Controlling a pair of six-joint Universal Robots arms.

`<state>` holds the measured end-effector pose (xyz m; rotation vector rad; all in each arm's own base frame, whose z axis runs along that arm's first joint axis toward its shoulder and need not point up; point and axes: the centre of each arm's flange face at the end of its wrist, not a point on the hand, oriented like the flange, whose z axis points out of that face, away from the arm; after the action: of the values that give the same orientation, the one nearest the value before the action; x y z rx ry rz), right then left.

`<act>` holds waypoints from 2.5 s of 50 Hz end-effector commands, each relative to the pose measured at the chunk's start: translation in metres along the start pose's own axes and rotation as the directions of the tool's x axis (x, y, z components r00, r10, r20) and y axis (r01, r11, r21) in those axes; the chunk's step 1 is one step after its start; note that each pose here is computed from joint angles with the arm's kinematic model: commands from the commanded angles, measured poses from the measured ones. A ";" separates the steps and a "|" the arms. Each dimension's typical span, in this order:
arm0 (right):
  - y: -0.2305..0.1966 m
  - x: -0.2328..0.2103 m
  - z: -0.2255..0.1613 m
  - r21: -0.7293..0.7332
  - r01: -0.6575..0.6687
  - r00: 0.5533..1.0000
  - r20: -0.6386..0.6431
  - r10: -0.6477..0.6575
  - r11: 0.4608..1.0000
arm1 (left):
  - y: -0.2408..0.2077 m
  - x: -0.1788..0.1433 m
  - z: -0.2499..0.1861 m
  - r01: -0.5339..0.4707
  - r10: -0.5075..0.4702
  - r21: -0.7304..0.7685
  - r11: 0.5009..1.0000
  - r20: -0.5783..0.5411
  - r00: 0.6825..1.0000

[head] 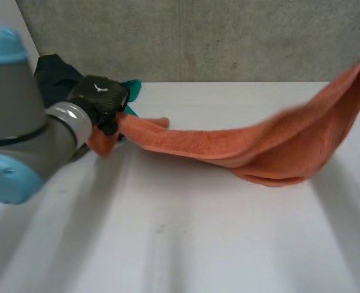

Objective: Fold the laundry.

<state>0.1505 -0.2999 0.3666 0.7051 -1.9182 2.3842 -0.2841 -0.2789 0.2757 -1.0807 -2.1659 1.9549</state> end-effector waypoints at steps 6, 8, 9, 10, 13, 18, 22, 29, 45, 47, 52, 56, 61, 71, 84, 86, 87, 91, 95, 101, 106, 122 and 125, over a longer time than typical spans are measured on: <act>0.112 -0.055 0.016 -0.283 0.178 0.969 0.219 -0.117 0.943 | 0.063 -0.010 0.031 -0.082 0.055 -0.255 0.963 -0.112 0.992; 0.130 -0.067 0.026 -0.306 0.177 0.972 0.206 -0.117 0.936 | 0.073 -0.008 0.047 -0.090 0.060 -0.284 0.955 -0.111 0.992; 0.135 -0.070 0.030 -0.311 0.175 0.973 0.201 -0.115 0.934 | 0.076 -0.007 0.052 -0.088 0.059 -0.291 0.953 -0.109 0.992; 0.141 -0.073 0.034 -0.314 0.173 0.974 0.195 -0.116 0.933 | 0.078 -0.006 0.058 -0.085 0.057 -0.293 0.952 -0.105 0.993; 0.156 -0.077 0.048 -0.308 0.157 0.984 0.134 -0.120 0.938 | 0.085 0.000 0.079 -0.067 0.045 -0.288 0.955 -0.083 0.995; 0.171 -0.076 0.067 -0.270 0.119 0.993 0.013 -0.120 0.955 | 0.088 0.001 0.101 -0.039 0.031 -0.258 0.965 -0.035 0.999; 0.171 -0.078 0.074 -0.234 0.107 0.991 -0.051 -0.122 0.966 | 0.084 0.001 0.114 -0.047 0.049 -0.202 0.978 0.004 0.999; 0.163 -0.090 0.068 -0.214 0.088 0.993 -0.058 -0.103 0.973 | 0.071 -0.008 0.119 -0.051 0.063 -0.120 0.991 0.095 0.993; 0.152 -0.089 0.059 -0.200 0.080 0.995 -0.048 -0.092 0.976 | 0.081 -0.004 0.018 -0.106 0.112 -0.303 0.947 0.005 0.994; 0.153 -0.089 0.059 -0.204 0.080 0.995 -0.043 -0.090 0.976 | 0.091 -0.001 0.006 -0.134 0.127 -0.324 0.936 -0.045 0.991; 0.155 -0.091 0.058 -0.207 0.084 0.995 -0.034 -0.093 0.975 | 0.107 0.008 -0.008 -0.164 0.128 -0.324 0.932 -0.131 0.983; 0.157 -0.094 0.057 -0.215 0.093 0.995 -0.025 -0.100 0.972 | 0.117 0.010 -0.011 -0.156 0.112 -0.325 0.933 -0.148 0.983; 0.158 -0.096 0.057 -0.216 0.106 0.994 -0.015 -0.112 0.971 | 0.139 0.008 0.000 -0.150 0.112 -0.356 0.923 -0.127 0.986; 0.160 -0.096 0.055 -0.224 0.113 0.993 -0.008 -0.118 0.968 | 0.156 -0.001 0.034 -0.206 0.195 -0.317 0.926 -0.067 0.978; 0.162 -0.094 0.056 -0.220 0.117 0.993 0.003 -0.119 0.968 | 0.161 -0.008 0.070 -0.309 0.313 -0.215 0.927 -0.012 0.950; 0.162 -0.093 0.056 -0.220 0.117 0.993 0.003 -0.119 0.968 | 0.162 -0.009 0.074 -0.326 0.331 -0.209 0.922 -0.009 0.943; 0.162 -0.093 0.056 -0.220 0.117 0.993 0.004 -0.119 0.969 | 0.162 -0.009 0.075 -0.332 0.338 -0.205 0.921 -0.008 0.941; 0.162 -0.093 0.056 -0.218 0.117 0.993 0.007 -0.118 0.969 | 0.164 -0.010 0.082 -0.362 0.368 -0.187 0.913 -0.006 0.930; 0.162 -0.093 0.056 -0.217 0.117 0.993 0.009 -0.118 0.969 | 0.166 -0.010 0.089 -0.380 0.385 -0.170 0.909 -0.005 0.923; 0.163 -0.093 0.056 -0.220 0.117 0.993 0.009 -0.118 0.968 | 0.168 -0.013 0.101 -0.386 0.392 -0.156 0.909 0.008 0.920; 0.164 -0.091 0.057 -0.221 0.117 0.993 0.005 -0.118 0.968 | 0.171 -0.017 0.112 -0.383 0.390 -0.145 0.912 0.023 0.920; 0.130 -0.045 0.055 -0.247 0.149 0.984 -0.058 -0.168 0.957 | 0.097 -0.062 0.093 -0.265 0.275 -0.087 0.960 0.135 0.952; 0.107 -0.027 0.047 -0.272 0.187 0.978 -0.039 -0.205 0.944 | 0.071 -0.073 0.062 -0.173 0.180 -0.074 0.982 0.113 0.977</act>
<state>0.1857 -0.3744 0.2210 0.7141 -1.9967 2.0433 -0.2374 -0.4037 0.1599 -1.4393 -2.2979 2.1256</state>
